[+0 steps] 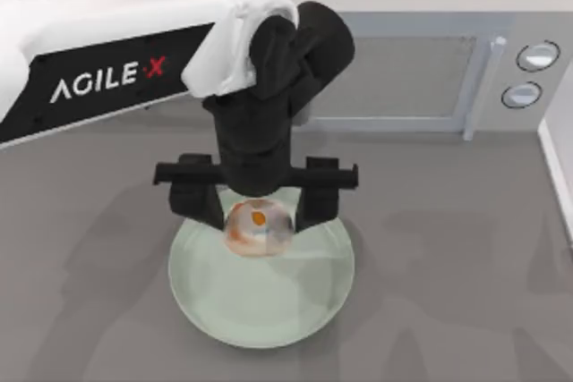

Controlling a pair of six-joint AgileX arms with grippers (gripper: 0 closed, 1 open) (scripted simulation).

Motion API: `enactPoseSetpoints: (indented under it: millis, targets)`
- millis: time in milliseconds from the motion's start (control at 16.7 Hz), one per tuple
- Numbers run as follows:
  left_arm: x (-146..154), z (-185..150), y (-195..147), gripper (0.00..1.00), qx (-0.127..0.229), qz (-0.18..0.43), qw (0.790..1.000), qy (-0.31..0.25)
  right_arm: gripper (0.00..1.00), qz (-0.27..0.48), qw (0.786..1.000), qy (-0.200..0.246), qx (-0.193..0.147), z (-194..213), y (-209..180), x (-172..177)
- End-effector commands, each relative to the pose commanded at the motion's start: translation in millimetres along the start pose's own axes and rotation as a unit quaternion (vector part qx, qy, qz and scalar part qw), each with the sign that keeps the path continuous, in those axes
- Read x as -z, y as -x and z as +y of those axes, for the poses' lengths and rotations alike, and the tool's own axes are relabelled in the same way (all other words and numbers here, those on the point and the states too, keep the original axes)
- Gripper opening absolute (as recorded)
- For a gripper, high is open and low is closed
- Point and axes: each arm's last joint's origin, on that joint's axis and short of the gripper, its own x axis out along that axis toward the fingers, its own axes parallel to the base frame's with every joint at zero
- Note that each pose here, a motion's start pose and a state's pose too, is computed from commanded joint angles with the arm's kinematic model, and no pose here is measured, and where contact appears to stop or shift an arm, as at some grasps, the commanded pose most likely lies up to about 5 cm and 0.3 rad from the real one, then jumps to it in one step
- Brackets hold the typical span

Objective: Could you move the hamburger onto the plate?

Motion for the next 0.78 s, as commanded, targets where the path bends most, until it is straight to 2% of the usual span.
enactPoseSetpoints:
  millis: [240, 660, 780]
  targets:
    - [0, 2, -1, 0.0, 0.0, 0.001, 1.0, 0.001, 1.0, 0.0, 1.0, 0.0, 0.0, 0, 0, 0]
    - [1, 0, -44, 0.0, 0.001, -0.001, 1.0, 0.0, 1.0, 0.0, 1.0, 0.0, 0.0, 0, 0, 0]
    - [1, 0, -45, 0.0, 0.0, 0.0, 1.0, 0.0, 1.0, 0.0, 1.0, 0.0, 0.0, 0, 0, 0]
